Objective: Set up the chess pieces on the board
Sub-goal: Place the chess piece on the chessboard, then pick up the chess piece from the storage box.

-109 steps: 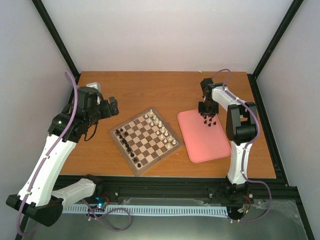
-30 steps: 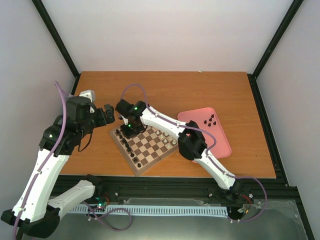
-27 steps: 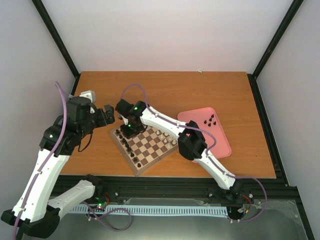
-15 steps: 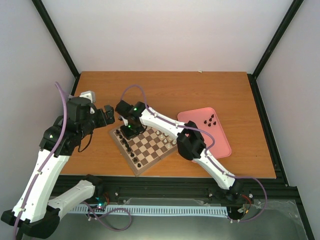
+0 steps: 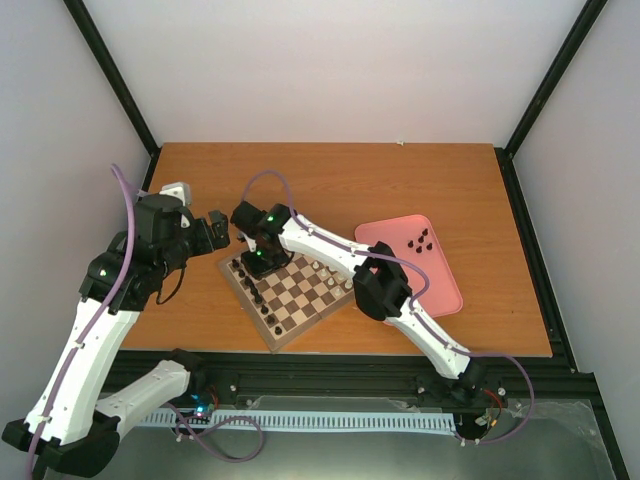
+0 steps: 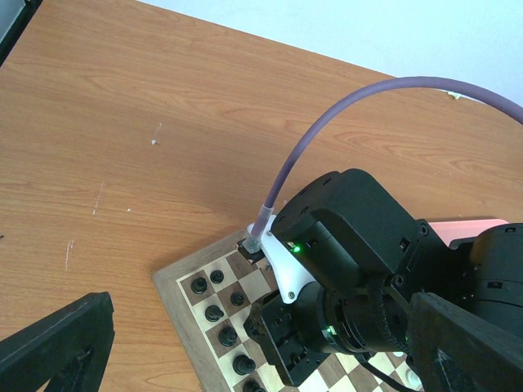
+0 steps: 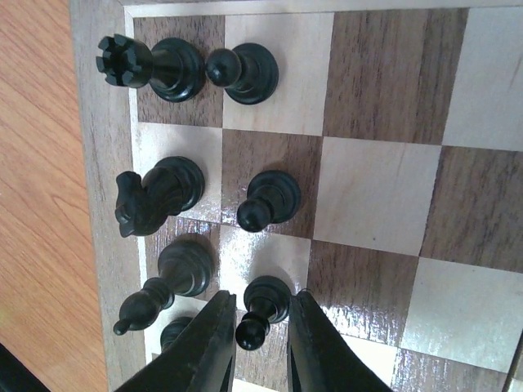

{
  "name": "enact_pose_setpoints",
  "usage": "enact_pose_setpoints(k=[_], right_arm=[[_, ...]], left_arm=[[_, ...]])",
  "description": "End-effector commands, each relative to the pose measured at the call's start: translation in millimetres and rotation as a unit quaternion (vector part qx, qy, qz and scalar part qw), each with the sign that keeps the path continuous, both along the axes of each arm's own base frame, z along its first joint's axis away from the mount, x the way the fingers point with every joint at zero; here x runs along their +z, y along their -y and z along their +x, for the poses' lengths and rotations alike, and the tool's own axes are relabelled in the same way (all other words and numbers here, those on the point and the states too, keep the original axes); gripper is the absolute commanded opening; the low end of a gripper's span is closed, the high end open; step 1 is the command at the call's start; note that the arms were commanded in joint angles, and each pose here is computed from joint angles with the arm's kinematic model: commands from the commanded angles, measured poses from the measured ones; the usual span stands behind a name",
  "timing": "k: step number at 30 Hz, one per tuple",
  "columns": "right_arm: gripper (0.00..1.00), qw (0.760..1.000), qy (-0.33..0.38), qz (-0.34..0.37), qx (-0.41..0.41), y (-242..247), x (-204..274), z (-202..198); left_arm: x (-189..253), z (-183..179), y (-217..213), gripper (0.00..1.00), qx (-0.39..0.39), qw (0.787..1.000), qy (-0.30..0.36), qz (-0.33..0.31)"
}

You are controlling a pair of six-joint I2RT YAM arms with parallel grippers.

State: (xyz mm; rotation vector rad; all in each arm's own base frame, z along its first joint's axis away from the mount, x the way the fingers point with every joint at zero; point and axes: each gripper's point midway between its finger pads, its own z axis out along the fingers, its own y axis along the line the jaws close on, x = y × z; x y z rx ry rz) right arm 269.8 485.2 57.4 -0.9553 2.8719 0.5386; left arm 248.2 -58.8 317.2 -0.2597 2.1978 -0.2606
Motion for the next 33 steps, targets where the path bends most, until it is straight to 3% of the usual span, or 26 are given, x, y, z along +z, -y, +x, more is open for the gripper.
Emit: enact_pose_setpoints(k=[1, 15, 24, 28, 33], right_arm=[[0.2, 1.0, 0.013, 0.01, 0.005, -5.0, 11.2, 1.3], [0.29, 0.998, 0.049, 0.045, 0.007, -9.6, 46.0, 12.4], [0.35, 0.99, 0.101, 0.099, -0.002, -3.0, 115.6, 28.1], [0.37, 0.986, 0.13, 0.094, -0.042, 29.6, 143.0, 50.9], [0.39, 0.979, 0.139, 0.046, -0.139, 112.4, 139.1, 100.5]], left_arm=[[4.9, -0.8, -0.1, 1.0, -0.005, 1.0, 0.007, 0.001], [9.4, 0.8, 1.6, 1.0, -0.008, 1.0, 0.011, -0.001], [10.8, 1.3, 1.0, 1.0, -0.008, 1.0, 0.013, 0.0], [11.8, 1.5, 1.3, 1.0, -0.009, 1.0, 0.014, 0.001], [15.1, 3.6, 1.0, 1.0, -0.011, 1.0, 0.016, 0.008]])
